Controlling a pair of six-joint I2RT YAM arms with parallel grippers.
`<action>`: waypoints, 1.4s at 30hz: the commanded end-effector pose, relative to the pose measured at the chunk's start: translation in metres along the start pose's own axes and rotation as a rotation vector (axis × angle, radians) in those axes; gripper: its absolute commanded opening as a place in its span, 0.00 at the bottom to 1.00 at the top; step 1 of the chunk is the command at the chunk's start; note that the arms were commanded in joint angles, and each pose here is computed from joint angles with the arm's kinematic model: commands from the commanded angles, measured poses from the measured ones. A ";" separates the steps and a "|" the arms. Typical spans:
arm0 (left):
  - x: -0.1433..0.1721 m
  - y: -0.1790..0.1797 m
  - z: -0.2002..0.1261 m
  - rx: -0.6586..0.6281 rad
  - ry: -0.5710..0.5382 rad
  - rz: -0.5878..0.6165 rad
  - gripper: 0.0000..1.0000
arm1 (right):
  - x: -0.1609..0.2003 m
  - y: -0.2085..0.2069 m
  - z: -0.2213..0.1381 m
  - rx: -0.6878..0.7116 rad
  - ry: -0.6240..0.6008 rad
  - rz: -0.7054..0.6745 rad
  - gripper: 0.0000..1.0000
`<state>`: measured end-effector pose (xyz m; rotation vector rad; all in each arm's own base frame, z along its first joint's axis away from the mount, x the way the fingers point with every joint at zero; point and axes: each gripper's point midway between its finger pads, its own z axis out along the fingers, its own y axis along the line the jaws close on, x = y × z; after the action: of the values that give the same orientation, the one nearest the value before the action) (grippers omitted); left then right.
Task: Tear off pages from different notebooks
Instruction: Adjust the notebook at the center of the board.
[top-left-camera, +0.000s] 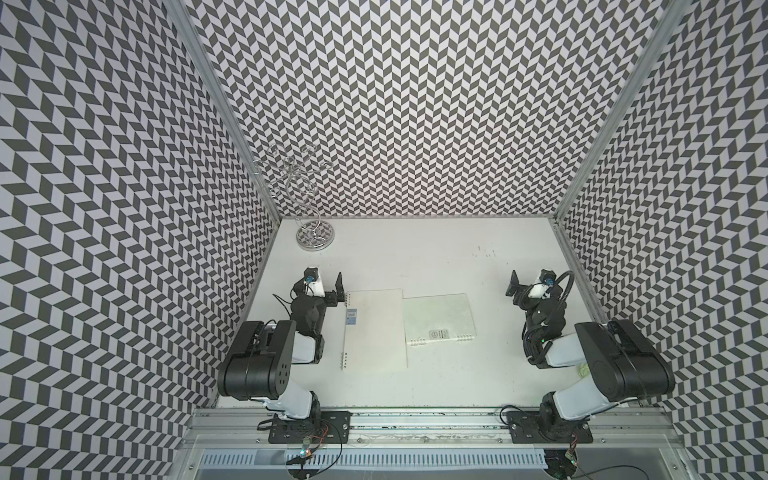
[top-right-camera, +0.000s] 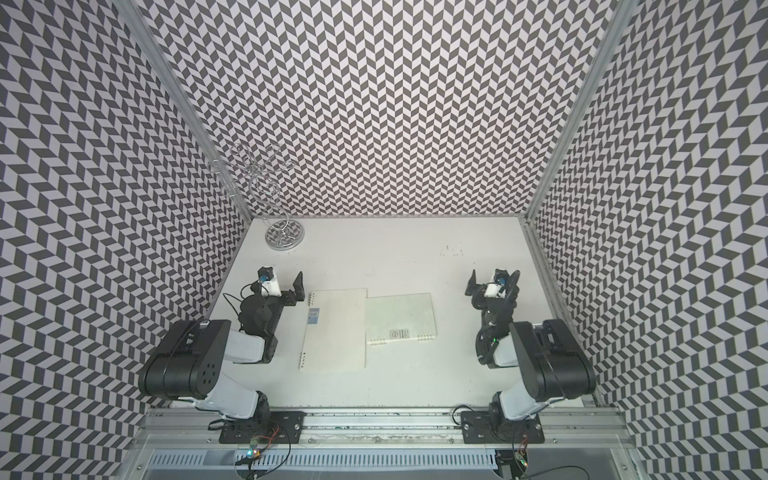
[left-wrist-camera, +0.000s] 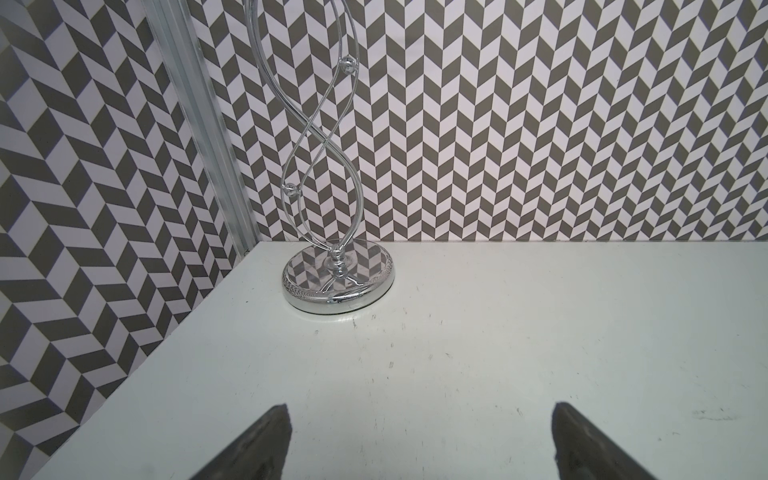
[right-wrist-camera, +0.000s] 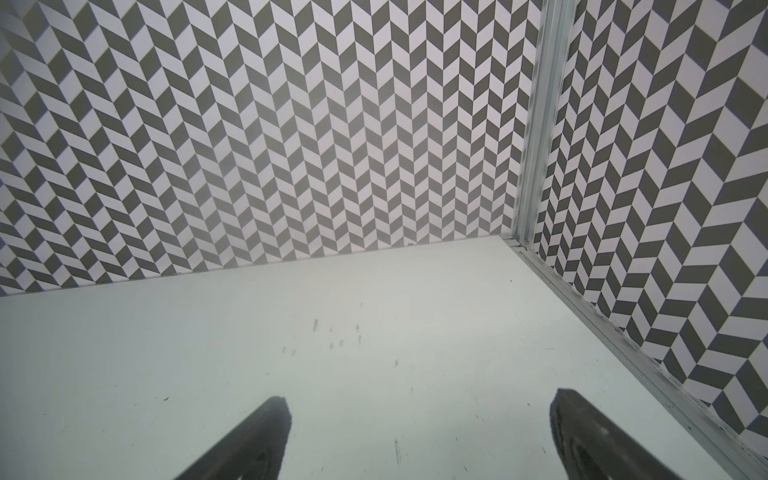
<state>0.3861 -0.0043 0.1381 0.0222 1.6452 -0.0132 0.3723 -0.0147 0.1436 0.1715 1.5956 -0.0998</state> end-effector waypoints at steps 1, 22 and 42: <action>-0.013 0.003 0.001 -0.030 -0.035 0.008 0.99 | -0.015 0.001 -0.003 0.000 -0.066 0.021 1.00; -0.017 -0.200 -0.033 0.261 0.676 -0.534 0.99 | 0.004 0.169 -0.083 -0.522 0.719 0.237 1.00; 0.055 -0.233 -0.030 0.202 0.881 -0.472 0.99 | 0.070 0.174 -0.092 -0.518 0.898 0.153 1.00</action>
<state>0.3436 -0.2324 0.0823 -0.2300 2.4869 -0.5977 0.2948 0.1732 0.0709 -0.0887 2.4758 0.5861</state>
